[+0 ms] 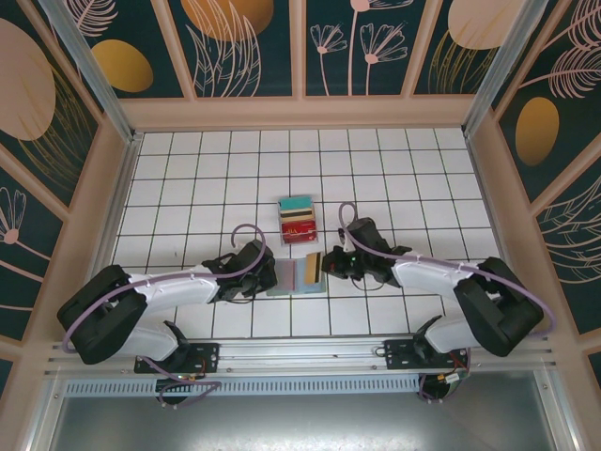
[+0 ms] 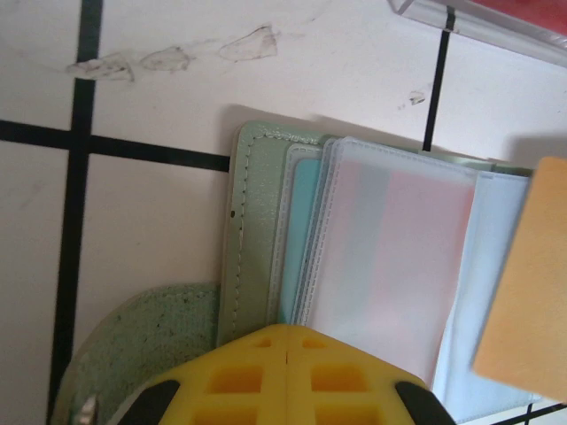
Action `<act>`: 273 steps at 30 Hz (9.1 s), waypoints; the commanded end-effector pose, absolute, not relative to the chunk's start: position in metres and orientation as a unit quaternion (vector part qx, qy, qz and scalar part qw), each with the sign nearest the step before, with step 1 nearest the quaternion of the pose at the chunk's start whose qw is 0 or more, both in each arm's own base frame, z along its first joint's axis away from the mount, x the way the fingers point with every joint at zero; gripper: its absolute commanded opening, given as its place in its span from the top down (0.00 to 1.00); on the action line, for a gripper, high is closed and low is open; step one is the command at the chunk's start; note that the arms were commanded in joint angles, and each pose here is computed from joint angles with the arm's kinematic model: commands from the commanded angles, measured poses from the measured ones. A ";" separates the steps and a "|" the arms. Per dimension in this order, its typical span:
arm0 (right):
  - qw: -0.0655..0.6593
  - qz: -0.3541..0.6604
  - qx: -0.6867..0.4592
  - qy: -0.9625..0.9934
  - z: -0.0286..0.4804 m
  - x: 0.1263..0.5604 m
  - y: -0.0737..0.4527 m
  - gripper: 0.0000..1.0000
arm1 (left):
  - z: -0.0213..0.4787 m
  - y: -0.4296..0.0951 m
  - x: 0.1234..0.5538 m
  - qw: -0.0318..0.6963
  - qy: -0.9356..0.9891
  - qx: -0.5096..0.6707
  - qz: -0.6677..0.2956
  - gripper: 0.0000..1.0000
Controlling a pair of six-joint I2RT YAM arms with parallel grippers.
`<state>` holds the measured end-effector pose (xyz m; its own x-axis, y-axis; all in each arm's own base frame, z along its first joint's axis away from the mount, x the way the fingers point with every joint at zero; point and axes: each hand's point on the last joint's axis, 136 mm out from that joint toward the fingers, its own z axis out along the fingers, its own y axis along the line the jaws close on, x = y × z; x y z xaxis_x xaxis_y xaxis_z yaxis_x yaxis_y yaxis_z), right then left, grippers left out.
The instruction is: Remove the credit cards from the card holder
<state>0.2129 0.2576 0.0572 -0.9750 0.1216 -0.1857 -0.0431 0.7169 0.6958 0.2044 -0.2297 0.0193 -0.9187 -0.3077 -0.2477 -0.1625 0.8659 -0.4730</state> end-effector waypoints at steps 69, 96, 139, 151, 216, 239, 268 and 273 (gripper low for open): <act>0.288 -0.059 -0.658 0.693 0.093 0.327 0.327 1.00 | 0.166 -0.132 0.335 0.323 0.930 -0.142 -0.099 0.01; 0.388 -0.018 -0.338 0.857 0.156 0.377 0.307 0.68 | 0.169 -0.154 0.324 0.321 0.921 -0.115 -0.186 0.02; 0.104 0.226 0.020 0.968 0.012 0.198 0.268 0.65 | 0.079 -0.242 0.222 0.146 0.915 -0.092 -0.364 0.61; 0.103 0.219 0.014 0.970 0.012 0.201 0.276 0.68 | 0.044 -0.230 0.215 0.118 0.945 -0.088 -0.292 0.67; 0.090 0.214 0.017 0.973 0.006 0.197 0.282 0.67 | 0.062 -0.271 0.217 0.109 0.924 -0.048 -0.364 0.02; 0.097 0.210 0.035 0.972 0.006 0.199 0.276 0.66 | 0.102 -0.322 0.206 0.083 0.875 0.013 -0.476 0.25; 0.187 0.313 0.053 0.930 0.095 0.236 0.299 0.74 | 0.040 -0.223 0.216 0.139 0.950 -0.046 -0.275 0.90; 0.155 0.342 0.025 0.926 0.089 0.229 0.322 0.84 | 0.033 -0.224 0.211 0.129 0.951 -0.044 -0.278 0.93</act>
<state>0.2286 0.3004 0.0785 -0.9417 0.1811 -0.2836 -0.0187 0.8133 0.5815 0.2139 -0.2260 0.0401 -0.9591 -0.1692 -0.2269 -0.0190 0.8384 -0.5448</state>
